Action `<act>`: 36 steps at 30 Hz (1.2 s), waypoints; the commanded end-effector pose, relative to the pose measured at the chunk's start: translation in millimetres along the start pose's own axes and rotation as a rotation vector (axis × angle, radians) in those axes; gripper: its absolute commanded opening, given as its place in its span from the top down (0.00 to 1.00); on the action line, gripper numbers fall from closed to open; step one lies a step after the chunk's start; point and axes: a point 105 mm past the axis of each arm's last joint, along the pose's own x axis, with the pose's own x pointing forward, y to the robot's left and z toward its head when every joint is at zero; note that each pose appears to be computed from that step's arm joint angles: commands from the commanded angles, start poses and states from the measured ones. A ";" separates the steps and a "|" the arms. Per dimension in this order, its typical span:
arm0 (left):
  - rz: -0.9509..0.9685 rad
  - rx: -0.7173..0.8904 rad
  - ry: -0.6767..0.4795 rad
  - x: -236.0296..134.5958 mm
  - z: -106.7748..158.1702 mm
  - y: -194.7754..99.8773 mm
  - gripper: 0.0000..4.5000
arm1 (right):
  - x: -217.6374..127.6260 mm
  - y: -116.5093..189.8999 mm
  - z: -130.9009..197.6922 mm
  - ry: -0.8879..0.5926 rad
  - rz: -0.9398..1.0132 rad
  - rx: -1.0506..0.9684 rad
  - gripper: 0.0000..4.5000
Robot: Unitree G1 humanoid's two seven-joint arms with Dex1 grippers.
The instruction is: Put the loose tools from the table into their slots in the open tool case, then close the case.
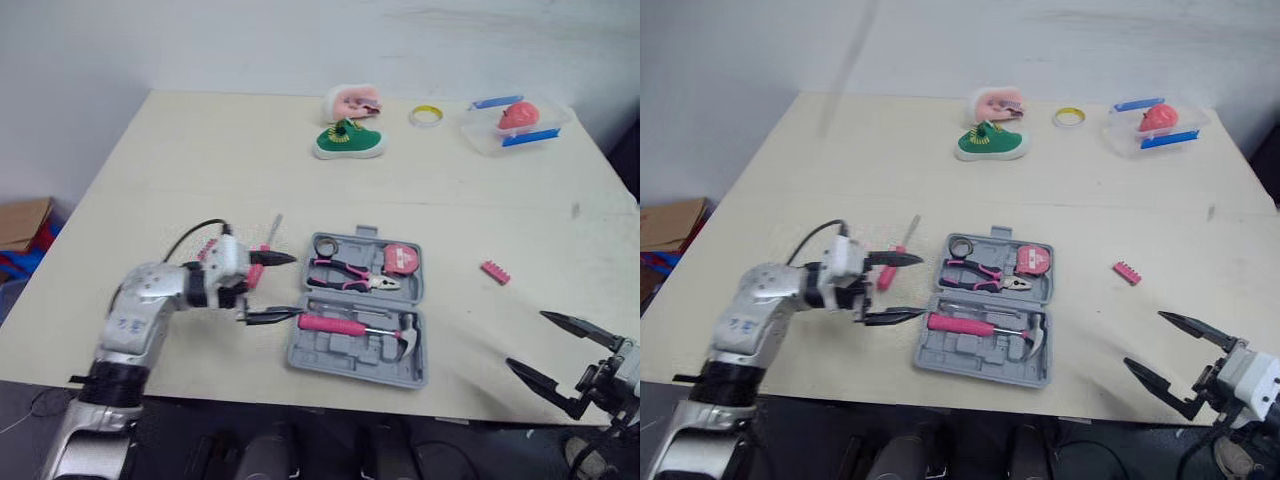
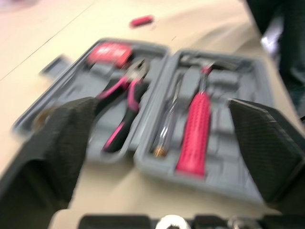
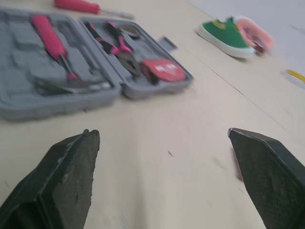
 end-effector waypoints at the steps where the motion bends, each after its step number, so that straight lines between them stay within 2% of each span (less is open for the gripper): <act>1: 0.285 0.052 0.063 -67.7 -7.5 28.8 0.01 | -27.6 -19.5 -6.4 0.049 -0.095 -0.029 0.00; 4: 0.394 0.002 0.127 -100.7 -20.3 29.9 0.01 | -42.6 -25.5 -18.4 0.094 -0.137 -0.027 0.00; 6: 0.515 -0.060 0.181 -139.0 -33.6 26.8 0.01 | -60.2 -32.4 -30.2 0.147 -0.197 -0.012 0.00; 11: 0.750 -0.130 0.228 -201.0 -45.5 25.4 0.01 | -87.6 -40.2 -45.3 0.214 -0.288 0.010 0.00; 13: 0.836 -0.147 0.281 -226.0 -54.0 20.6 0.01 | -99.4 -40.1 -51.5 0.247 -0.320 0.023 0.00; 18: 0.961 -0.129 0.335 -258.5 -58.7 15.1 0.01 | -116.3 -38.5 -59.5 0.285 -0.376 0.043 0.00; 23: 0.978 -0.120 0.336 -262.6 -60.9 9.6 0.01 | -120.7 -34.6 -62.8 0.292 -0.385 0.051 0.00; 27: 0.979 -0.121 0.280 -252.0 -55.9 12.2 0.01 | -106.1 -32.1 -63.4 0.247 -0.355 0.050 0.00; 33: 0.842 -0.195 0.190 -203.2 -49.2 16.1 0.01 | -63.8 -25.2 -49.2 0.097 -0.245 0.039 0.00; 36: 0.810 -0.209 0.154 -171.2 -43.3 25.8 0.01 | -29.4 -22.9 -30.0 -0.039 -0.197 0.039 0.00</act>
